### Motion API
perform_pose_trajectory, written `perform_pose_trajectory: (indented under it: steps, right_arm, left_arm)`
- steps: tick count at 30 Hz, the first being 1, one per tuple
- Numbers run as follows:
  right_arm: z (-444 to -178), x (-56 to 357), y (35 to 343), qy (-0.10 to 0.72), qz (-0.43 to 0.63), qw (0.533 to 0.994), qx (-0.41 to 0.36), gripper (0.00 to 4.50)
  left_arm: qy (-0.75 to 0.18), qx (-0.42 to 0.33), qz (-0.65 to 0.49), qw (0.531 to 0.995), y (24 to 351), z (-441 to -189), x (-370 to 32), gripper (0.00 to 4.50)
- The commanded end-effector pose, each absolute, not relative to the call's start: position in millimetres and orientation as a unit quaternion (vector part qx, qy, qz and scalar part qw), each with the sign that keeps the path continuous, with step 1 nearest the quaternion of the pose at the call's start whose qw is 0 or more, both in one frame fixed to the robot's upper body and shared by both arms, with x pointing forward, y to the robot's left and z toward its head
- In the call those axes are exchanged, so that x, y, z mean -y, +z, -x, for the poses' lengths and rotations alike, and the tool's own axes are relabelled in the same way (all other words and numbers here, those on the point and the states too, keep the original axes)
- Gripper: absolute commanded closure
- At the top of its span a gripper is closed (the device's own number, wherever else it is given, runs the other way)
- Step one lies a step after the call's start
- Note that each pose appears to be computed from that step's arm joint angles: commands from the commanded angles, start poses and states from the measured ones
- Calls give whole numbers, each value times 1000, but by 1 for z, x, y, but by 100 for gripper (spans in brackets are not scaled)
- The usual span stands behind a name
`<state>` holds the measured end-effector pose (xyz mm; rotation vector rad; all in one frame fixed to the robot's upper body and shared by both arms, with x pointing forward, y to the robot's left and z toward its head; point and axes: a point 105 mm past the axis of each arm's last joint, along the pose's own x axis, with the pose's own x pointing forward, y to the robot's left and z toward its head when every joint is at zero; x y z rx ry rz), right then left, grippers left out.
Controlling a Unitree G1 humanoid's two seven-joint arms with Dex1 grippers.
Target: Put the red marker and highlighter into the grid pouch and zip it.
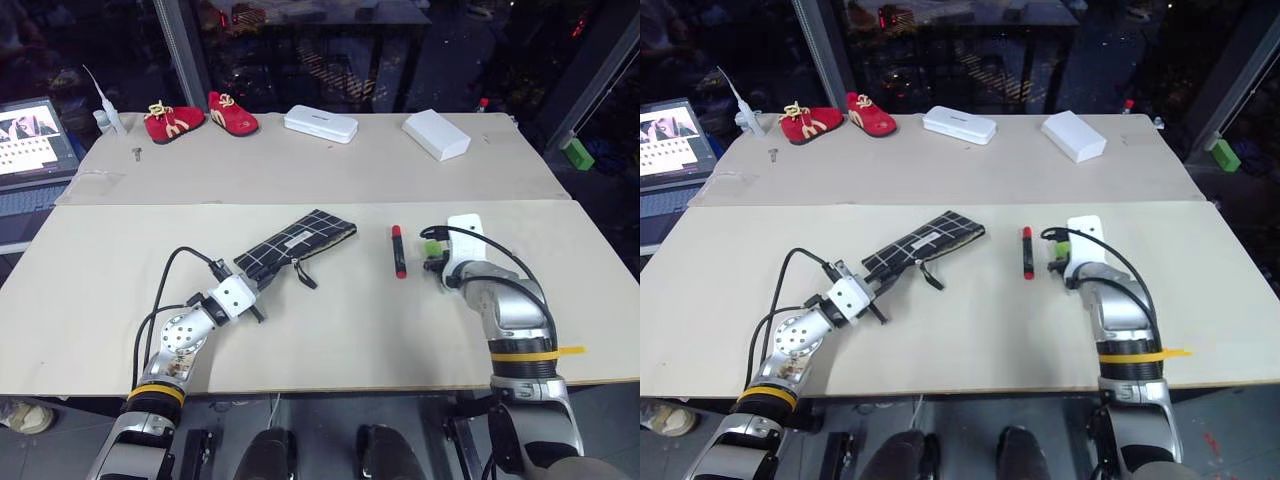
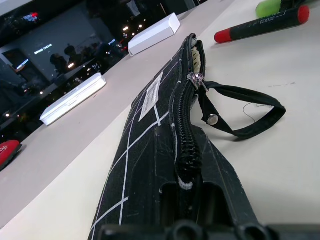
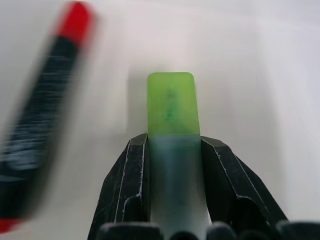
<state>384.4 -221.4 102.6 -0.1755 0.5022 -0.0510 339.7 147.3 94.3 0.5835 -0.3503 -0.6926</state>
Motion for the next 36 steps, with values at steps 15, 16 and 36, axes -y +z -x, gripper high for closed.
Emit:
perform_pose_trajectory:
  steps: [15,16,36]
  right_arm:
    - [-362,130,205,342,424,834,90,346]
    - [-360,125,205,356,448,814,100,346]
    - [-353,95,200,440,525,713,149,346]
  left_arm:
    - [-353,204,-261,875,130,-331,-147,450]
    - [-355,204,-263,874,132,-330,-148,450]
    - [-365,193,-274,869,128,-326,-146,450]
